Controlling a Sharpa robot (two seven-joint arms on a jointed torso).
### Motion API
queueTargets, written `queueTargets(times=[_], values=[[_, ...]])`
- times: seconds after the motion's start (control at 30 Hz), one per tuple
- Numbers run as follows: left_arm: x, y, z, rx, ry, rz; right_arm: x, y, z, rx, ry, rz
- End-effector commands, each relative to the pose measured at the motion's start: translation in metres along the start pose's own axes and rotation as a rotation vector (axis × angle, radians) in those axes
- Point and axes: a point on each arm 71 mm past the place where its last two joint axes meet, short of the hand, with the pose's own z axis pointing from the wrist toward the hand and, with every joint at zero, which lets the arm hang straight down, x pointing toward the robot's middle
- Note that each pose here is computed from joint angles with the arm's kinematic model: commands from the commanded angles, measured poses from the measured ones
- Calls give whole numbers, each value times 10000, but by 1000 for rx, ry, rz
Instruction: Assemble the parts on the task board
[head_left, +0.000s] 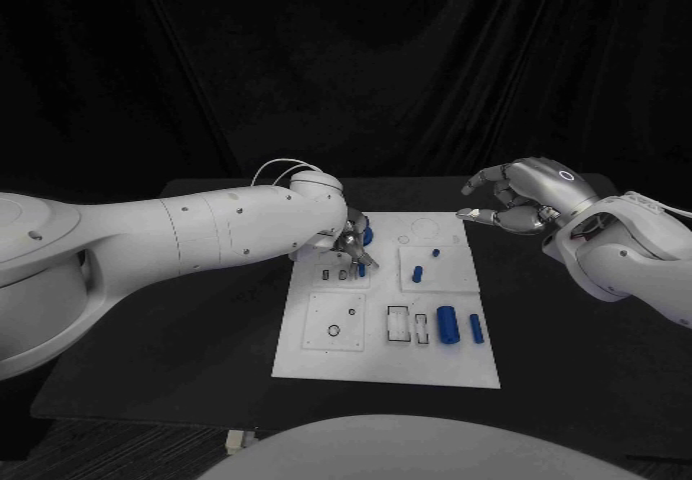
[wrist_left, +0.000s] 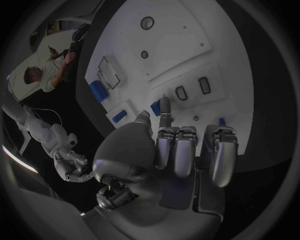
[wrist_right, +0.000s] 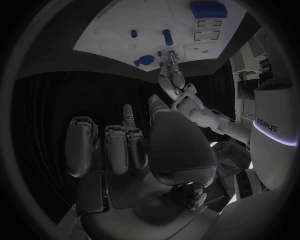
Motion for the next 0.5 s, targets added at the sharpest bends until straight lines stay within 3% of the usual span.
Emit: queueTargets(times=[0.03, 0.5], values=[[17, -22, 5, 19, 15, 7, 8, -17, -7, 18, 3, -1], [32, -2, 8, 17, 25, 8, 15, -20, -1, 22, 9, -1]])
